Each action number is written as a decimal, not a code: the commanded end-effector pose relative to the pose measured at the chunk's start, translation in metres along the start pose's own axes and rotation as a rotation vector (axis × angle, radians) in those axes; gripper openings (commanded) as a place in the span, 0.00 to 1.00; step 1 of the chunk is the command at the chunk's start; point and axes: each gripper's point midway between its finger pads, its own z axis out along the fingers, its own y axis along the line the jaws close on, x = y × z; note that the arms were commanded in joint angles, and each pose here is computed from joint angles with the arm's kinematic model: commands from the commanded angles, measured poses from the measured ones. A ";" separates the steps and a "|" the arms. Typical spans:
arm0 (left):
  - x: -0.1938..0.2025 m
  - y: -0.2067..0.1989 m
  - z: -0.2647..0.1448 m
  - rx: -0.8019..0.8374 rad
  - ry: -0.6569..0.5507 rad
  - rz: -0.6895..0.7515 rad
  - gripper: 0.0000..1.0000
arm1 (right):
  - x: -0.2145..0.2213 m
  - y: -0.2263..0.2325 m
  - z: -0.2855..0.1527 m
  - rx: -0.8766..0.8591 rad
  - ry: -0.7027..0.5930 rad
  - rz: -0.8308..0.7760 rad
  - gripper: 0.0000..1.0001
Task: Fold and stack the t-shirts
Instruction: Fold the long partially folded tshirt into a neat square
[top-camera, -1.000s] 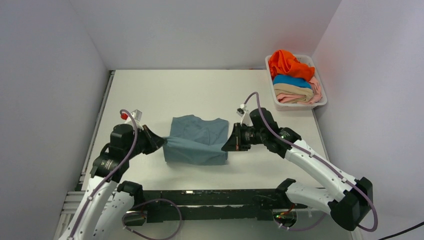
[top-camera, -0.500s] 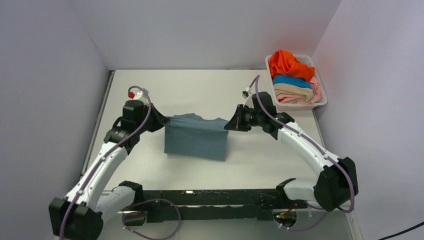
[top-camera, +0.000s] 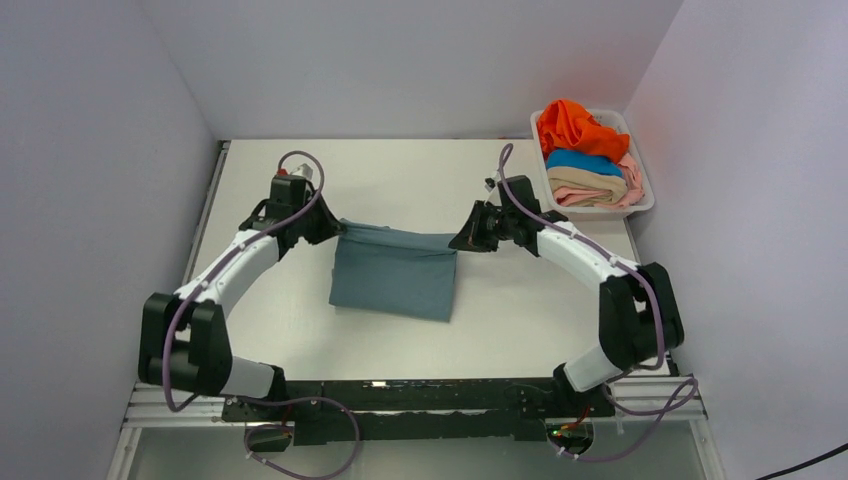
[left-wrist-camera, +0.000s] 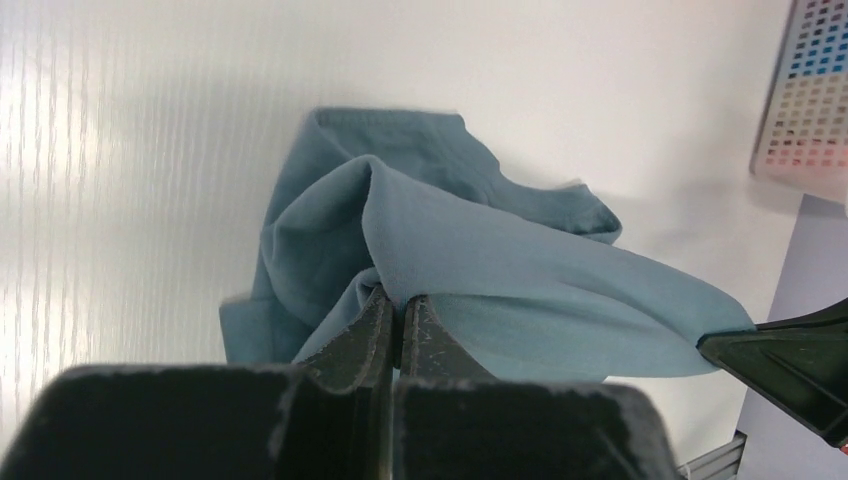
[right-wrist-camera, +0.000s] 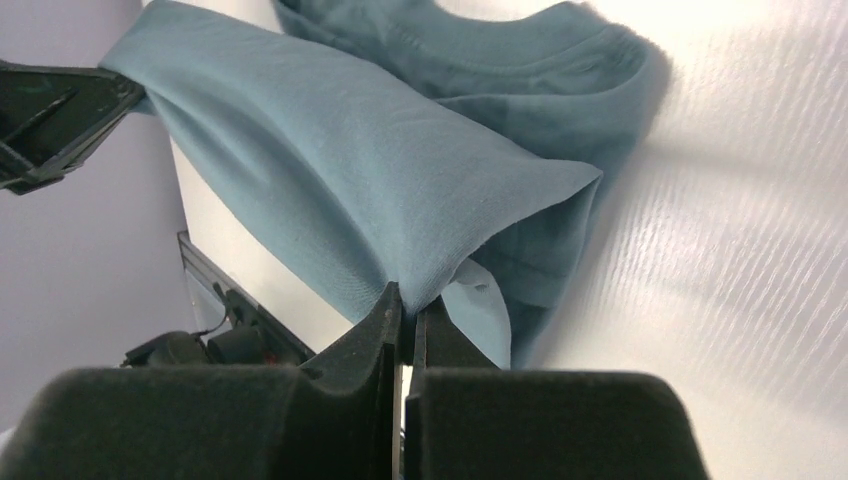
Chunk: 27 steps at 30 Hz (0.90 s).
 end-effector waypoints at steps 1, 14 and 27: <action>-0.042 0.014 0.025 -0.081 -0.075 0.027 0.05 | -0.029 -0.021 0.018 0.051 -0.042 0.048 0.00; -0.074 -0.014 0.034 -0.021 -0.047 0.086 0.99 | -0.074 -0.060 0.011 0.333 -0.164 -0.009 1.00; -0.021 -0.066 0.083 0.238 0.168 0.137 0.99 | -0.052 0.040 0.053 -0.123 -0.185 -0.159 0.99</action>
